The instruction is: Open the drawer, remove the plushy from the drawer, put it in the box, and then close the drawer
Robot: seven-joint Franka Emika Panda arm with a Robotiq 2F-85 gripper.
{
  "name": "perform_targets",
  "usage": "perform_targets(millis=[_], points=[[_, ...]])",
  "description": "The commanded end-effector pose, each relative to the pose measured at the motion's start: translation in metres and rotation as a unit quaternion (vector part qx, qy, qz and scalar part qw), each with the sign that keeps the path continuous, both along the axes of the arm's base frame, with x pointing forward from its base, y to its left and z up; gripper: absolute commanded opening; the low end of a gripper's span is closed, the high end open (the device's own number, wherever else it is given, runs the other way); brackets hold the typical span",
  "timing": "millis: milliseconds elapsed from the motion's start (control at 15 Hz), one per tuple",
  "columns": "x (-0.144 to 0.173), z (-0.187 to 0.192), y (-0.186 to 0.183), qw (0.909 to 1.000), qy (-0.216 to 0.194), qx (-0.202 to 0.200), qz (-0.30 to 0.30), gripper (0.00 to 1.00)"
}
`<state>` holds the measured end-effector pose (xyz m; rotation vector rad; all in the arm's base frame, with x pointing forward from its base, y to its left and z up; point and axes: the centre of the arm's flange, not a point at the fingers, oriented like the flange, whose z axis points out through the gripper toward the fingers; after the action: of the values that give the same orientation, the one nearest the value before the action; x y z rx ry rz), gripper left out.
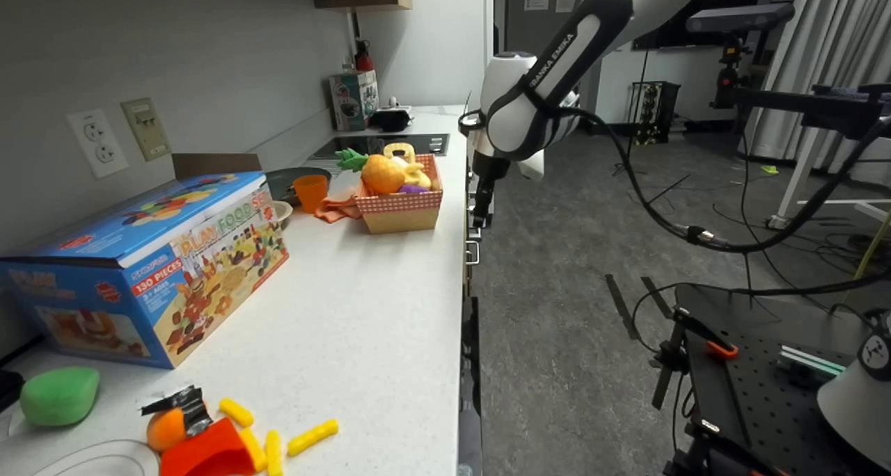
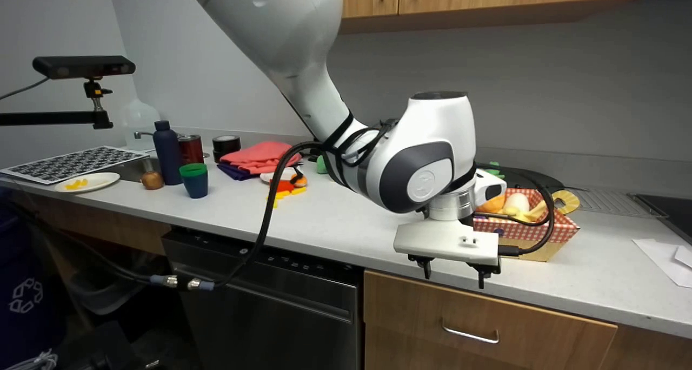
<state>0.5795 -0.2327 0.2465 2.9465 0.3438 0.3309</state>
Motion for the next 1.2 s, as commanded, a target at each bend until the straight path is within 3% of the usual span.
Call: perform_targets(millis=[0, 267, 533, 667, 733, 1133], points=[[-0.061, 0.066, 0.015, 0.9977, -0.06, -0.032, 0.005, 1.0], [-0.1, 0.122, 0.032, 0.9882, -0.143, -0.055, 0.008, 1.0], [-0.128, 0.15, 0.05, 0.9789, -0.19, -0.075, 0.012, 1.0], [-0.142, 0.154, 0.058, 0.9777, -0.194, -0.08, 0.015, 1.0], [-0.114, 0.143, 0.042, 0.9806, -0.182, -0.071, 0.012, 1.0], [-0.13, 0.146, 0.05, 0.9801, -0.184, -0.073, 0.016, 1.0]])
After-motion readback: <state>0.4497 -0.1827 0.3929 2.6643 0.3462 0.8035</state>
